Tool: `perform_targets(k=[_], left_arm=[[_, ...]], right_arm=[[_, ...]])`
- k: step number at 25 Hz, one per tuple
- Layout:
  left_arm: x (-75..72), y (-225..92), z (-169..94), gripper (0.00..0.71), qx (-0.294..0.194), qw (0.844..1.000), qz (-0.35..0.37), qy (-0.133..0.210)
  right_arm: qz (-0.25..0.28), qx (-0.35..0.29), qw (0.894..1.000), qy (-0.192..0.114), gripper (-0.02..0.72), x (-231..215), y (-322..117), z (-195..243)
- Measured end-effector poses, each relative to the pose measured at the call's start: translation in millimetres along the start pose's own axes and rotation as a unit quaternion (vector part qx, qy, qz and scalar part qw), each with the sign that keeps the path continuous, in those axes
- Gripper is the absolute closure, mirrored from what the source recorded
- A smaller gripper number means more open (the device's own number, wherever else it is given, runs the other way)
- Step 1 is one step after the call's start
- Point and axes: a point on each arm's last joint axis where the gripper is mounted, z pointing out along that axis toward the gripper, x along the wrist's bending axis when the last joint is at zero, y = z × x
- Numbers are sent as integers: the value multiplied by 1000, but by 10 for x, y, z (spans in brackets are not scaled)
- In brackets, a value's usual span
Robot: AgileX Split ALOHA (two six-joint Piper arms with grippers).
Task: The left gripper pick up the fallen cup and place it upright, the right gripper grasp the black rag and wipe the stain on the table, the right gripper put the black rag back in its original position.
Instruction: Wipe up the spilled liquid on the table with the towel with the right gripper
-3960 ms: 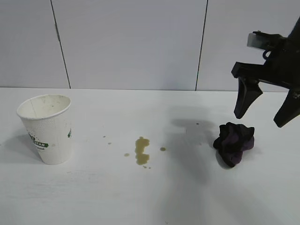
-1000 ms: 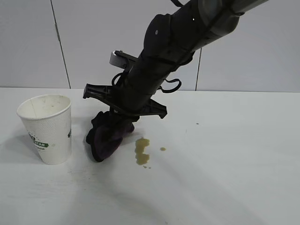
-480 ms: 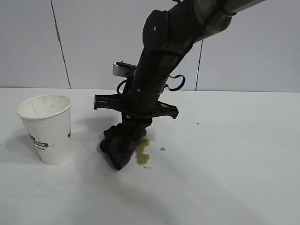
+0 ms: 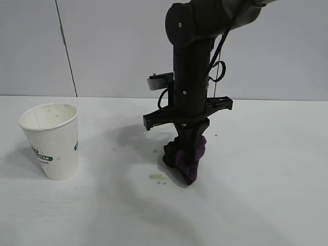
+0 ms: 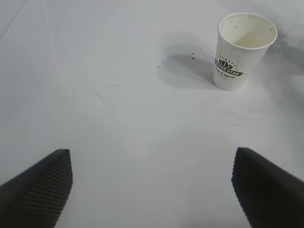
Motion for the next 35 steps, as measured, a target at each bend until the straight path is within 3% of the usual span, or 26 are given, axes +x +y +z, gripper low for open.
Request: perform_targets(k=[6,8,13,15,18,24,27,30,35], left_arm=[[0,0,0,56,0,1000,0,0],[0,0,0,56,0,1000,0,0],[0,0,0,56,0,1000,0,0],[0,0,0,56,0,1000,0,0],[0,0,0,56,0,1000,0,0],[0,0,0,56,0,1000,0,0],[0,0,0,56,0,1000,0,0],[0,0,0,56,0,1000,0,0],[0,0,0,56,0,1000,0,0]], right_arm=[[7,45,992,119,651,227,-80,-34],[0,41,988,146,651,346,-83,-47],[-28,-19,987,160,651,727,-54,-60],[-32,-40,987,153,651,811,-41,-58],[-32,-54,991,117,651,779,-20,-45],[-11,-79,997,-2,651,358,81,-2],[12,-47,998,-44,651,61,67,23],[38,5,998,-59,651,-180,0,30],[33,26,999,-27,651,-255,-36,-89]])
